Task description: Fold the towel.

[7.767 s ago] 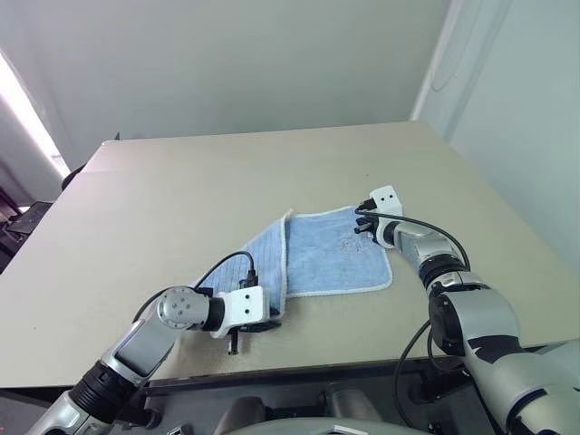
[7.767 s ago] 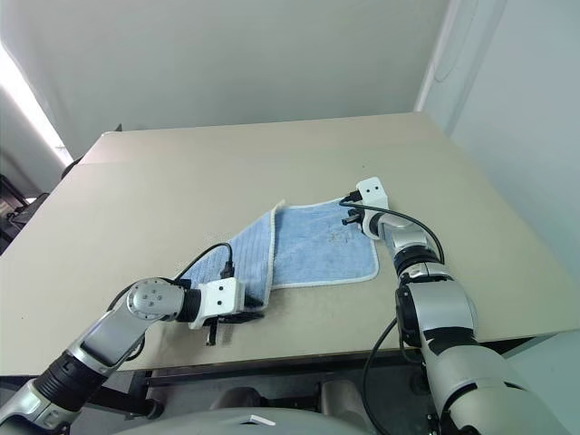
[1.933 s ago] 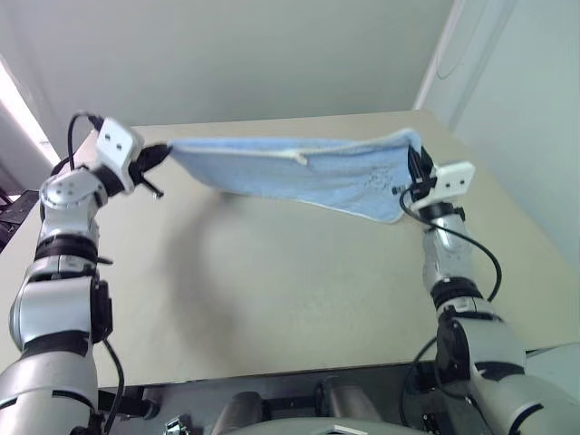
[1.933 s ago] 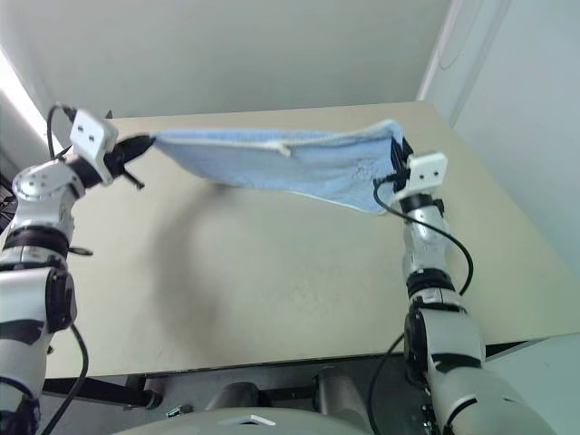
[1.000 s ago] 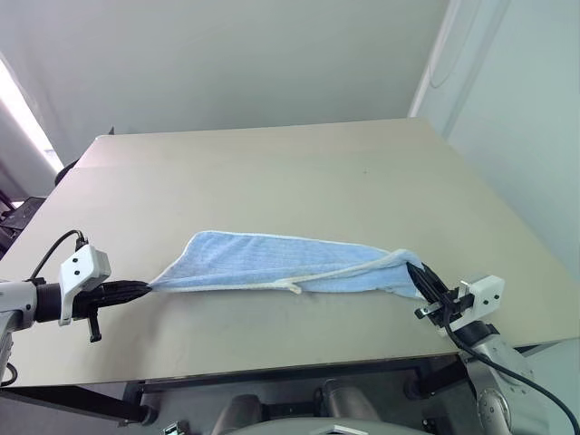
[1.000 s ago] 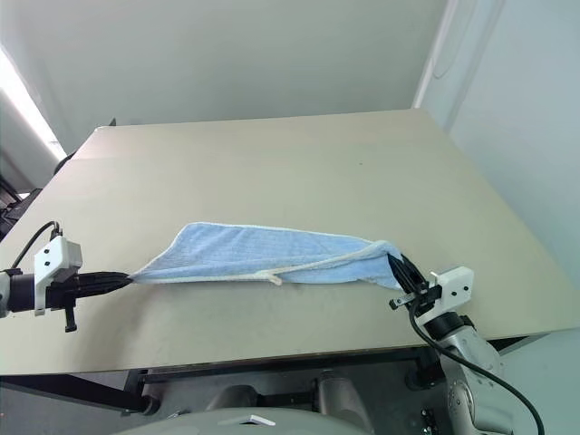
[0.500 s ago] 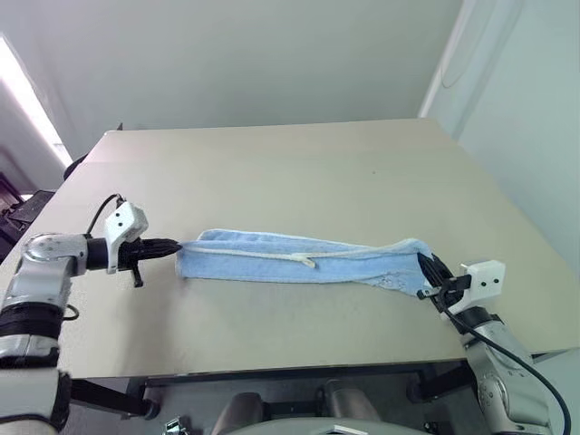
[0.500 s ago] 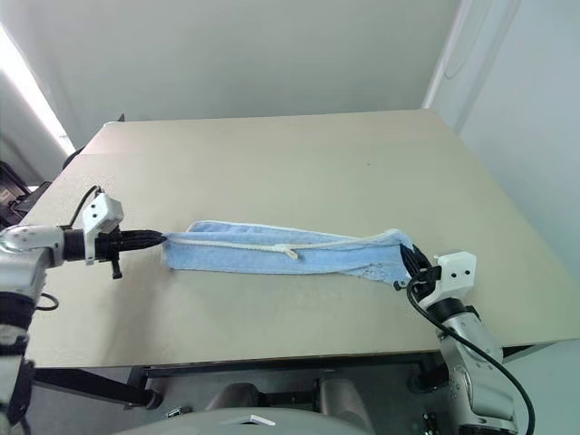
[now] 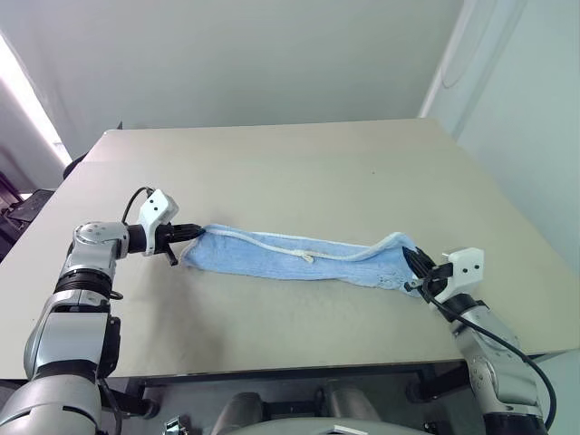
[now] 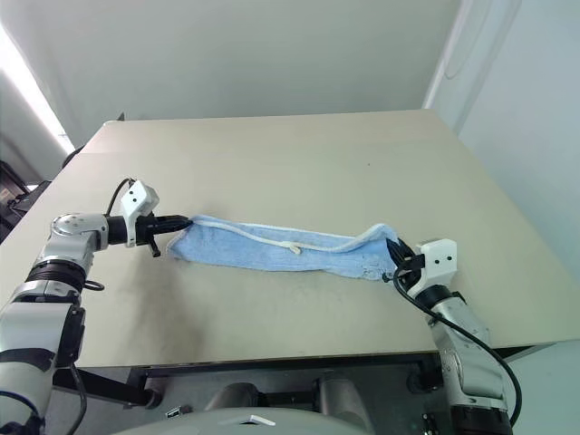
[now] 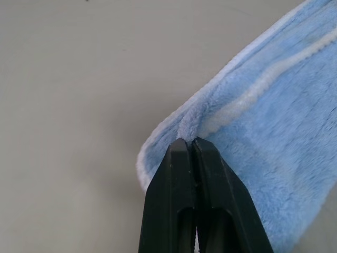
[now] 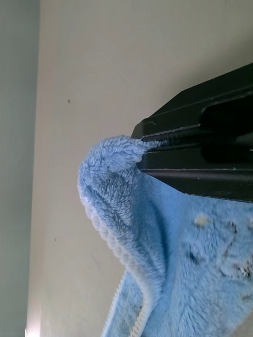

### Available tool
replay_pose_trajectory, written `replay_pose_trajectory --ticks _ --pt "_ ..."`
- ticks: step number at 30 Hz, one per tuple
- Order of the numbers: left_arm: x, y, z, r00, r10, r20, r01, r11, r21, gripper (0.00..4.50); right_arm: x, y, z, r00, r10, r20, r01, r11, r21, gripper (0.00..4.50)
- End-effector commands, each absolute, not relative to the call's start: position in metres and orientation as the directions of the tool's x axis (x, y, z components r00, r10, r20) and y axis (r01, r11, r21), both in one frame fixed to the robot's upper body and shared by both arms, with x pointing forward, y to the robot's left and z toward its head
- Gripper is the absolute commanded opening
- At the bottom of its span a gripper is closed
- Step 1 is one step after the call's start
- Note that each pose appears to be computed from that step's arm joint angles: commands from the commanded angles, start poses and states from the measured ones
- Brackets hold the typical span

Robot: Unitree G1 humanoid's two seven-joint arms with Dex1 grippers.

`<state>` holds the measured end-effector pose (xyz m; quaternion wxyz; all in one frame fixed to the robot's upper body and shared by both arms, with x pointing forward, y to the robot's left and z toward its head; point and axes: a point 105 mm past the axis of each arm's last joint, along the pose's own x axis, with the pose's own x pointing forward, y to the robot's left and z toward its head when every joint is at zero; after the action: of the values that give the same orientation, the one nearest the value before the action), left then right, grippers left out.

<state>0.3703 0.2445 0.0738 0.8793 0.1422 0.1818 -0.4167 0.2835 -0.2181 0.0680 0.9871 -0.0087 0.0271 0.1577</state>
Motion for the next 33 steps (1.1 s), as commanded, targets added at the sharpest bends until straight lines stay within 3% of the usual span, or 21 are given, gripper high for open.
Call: replay_pose_trajectory --ticks 1,5,10,12,14,16,19,22,30,33 --pt "0.378 0.247 0.089 0.620 -0.674 -0.403 0.767 0.629 0.128 1.02 0.289 -0.214 0.075 0.933 0.355 -0.059 -0.353 0.935 0.041 0.53" --pt "0.381 0.253 0.091 0.659 -0.647 -0.383 0.730 0.672 0.121 2.49 0.294 -0.220 0.065 0.931 0.329 -0.159 -0.322 0.944 0.070 1.83" --pt "0.384 0.262 0.101 0.712 -0.616 -0.339 0.687 0.710 0.154 4.25 0.304 -0.224 0.073 0.943 0.307 -0.126 -0.297 0.951 0.088 3.56" --pt "0.390 0.266 0.109 0.756 -0.585 -0.295 0.644 0.747 0.169 4.50 0.308 -0.228 0.075 0.948 0.292 -0.124 -0.285 0.956 0.066 4.34" --pt "0.395 0.271 0.118 0.803 -0.544 -0.244 0.589 0.787 0.184 4.50 0.316 -0.234 0.090 0.964 0.262 -0.049 -0.258 0.963 0.075 4.47" --pt "0.396 0.272 0.120 0.812 -0.538 -0.226 0.578 0.796 0.182 4.50 0.322 -0.240 0.091 0.964 0.258 -0.064 -0.244 0.955 0.169 4.47" --pt "0.391 0.268 0.115 0.791 -0.567 -0.228 0.608 0.769 0.196 4.50 0.325 -0.246 0.105 0.966 0.259 0.012 -0.258 0.951 0.172 4.47" --pt "0.384 0.257 0.113 0.742 -0.633 -0.221 0.668 0.722 0.177 4.50 0.327 -0.254 0.108 0.972 0.236 0.007 -0.234 0.959 0.161 4.47" --pt "0.356 0.224 0.125 0.585 -0.789 -0.186 0.810 0.582 0.079 4.50 0.314 -0.270 0.098 0.908 0.318 -0.273 -0.223 0.919 0.326 4.47" --pt "0.343 0.216 0.122 0.549 -0.809 -0.209 0.834 0.547 0.074 4.50 0.308 -0.263 0.102 0.841 0.439 -0.317 -0.292 0.861 0.417 4.47"
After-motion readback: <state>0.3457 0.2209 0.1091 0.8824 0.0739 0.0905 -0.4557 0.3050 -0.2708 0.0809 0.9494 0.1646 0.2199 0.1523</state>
